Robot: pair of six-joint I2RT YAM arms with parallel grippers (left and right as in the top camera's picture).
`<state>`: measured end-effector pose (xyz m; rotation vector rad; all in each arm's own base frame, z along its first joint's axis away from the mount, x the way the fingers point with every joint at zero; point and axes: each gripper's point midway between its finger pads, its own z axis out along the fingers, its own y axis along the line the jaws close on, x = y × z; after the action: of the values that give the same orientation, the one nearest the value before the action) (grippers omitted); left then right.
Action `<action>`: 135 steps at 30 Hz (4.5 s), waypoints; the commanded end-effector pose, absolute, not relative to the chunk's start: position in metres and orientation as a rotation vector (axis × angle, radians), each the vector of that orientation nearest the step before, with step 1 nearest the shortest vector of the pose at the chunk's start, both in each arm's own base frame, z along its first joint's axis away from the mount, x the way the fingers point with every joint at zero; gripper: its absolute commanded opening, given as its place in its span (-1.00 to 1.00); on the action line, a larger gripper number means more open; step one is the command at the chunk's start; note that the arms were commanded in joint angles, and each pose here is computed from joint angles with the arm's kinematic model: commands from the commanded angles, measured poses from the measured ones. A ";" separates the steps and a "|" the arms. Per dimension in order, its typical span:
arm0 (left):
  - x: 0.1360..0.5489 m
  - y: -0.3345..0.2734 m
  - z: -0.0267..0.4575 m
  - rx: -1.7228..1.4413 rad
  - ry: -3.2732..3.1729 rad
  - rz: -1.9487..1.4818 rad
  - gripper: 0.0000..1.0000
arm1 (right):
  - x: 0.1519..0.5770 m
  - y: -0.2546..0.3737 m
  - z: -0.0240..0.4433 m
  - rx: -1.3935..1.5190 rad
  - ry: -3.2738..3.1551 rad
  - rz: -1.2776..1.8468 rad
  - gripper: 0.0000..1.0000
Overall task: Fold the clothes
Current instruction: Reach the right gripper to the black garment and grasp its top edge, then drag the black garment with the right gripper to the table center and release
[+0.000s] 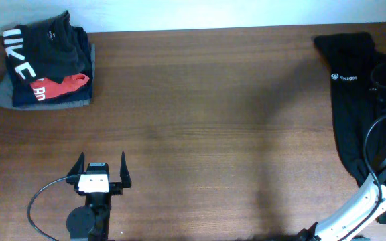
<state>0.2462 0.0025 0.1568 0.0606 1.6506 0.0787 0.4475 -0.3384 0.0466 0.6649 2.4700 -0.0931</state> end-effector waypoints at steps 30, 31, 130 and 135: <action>0.246 0.002 0.156 0.079 1.650 0.085 0.98 | 0.453 -0.338 0.034 0.688 2.446 0.009 -0.85; 0.246 0.002 0.156 0.079 1.650 0.085 0.98 | 0.453 -0.338 0.034 0.688 2.447 0.011 -0.92; 0.246 0.002 0.156 0.079 1.650 0.085 0.99 | 0.415 0.040 0.177 0.372 2.963 0.470 0.92; 0.246 0.002 0.156 0.079 1.650 0.085 0.98 | 0.381 -0.005 0.172 0.667 3.060 0.325 0.92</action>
<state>0.2462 0.0025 0.1568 0.0606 1.6506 0.0787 0.3887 0.0187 0.1647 0.4861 3.0799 0.4533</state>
